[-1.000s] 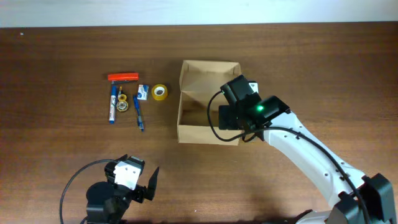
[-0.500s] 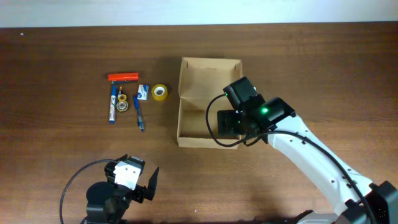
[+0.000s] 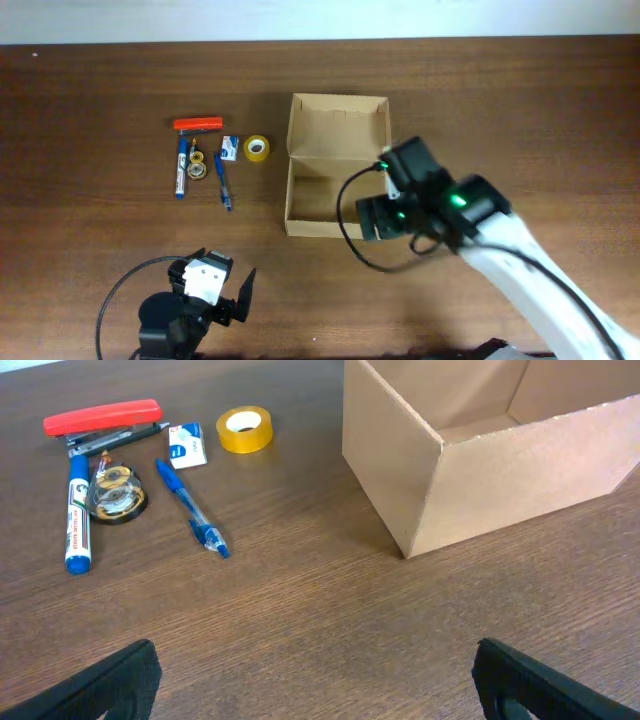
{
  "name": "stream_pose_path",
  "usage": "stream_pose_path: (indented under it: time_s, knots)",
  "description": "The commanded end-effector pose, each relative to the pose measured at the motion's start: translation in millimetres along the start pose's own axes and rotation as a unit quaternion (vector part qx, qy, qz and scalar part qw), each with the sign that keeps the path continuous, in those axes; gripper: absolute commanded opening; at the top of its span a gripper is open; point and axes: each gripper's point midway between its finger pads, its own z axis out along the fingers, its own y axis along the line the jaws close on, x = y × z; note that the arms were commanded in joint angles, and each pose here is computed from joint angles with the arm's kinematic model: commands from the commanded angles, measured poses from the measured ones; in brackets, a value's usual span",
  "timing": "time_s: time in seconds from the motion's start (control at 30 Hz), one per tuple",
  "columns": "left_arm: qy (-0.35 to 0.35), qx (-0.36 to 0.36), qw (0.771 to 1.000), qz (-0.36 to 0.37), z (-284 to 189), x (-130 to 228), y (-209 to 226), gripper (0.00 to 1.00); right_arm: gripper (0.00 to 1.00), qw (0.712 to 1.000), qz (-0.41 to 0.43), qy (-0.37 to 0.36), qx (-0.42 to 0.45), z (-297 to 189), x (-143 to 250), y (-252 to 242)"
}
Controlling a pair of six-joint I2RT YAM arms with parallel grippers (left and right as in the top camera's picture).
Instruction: Pack container
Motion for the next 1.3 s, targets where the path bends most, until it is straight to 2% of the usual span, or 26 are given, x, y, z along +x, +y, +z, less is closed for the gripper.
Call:
stream_pose_path:
  time_s: [0.0,0.2,0.43,0.57,0.8,1.07,1.27]
  knots:
    - [-0.002,-0.002,1.000,-0.003,0,0,0,0.99,0.99,0.996,-0.067,-0.025,-0.052,-28,6,15]
    - [-0.002,-0.002,1.000,-0.003,0,0,0,0.99,0.99,0.994,-0.087,-0.046,-0.055,-63,27,6]
    - [-0.002,-0.002,1.000,-0.003,0,0,0,0.99,0.99,0.983,-0.124,-0.124,-0.057,-103,43,-1]
    - [-0.002,-0.002,1.000,-0.003,0,0,0,0.99,0.99,0.981,-0.133,-0.132,-0.059,-101,67,-8]
    - [-0.002,-0.002,1.000,-0.003,0,0,0,0.99,0.99,0.990,-0.098,-0.089,-0.056,-89,102,-22]
    - [-0.002,-0.002,1.000,-0.003,0,0,0,0.99,0.99,0.987,-0.074,-0.125,-0.070,-106,112,-23]
    - [-0.002,-0.002,1.000,-0.003,0,0,0,0.99,0.99,0.975,-0.074,-0.179,-0.109,-127,127,-13]
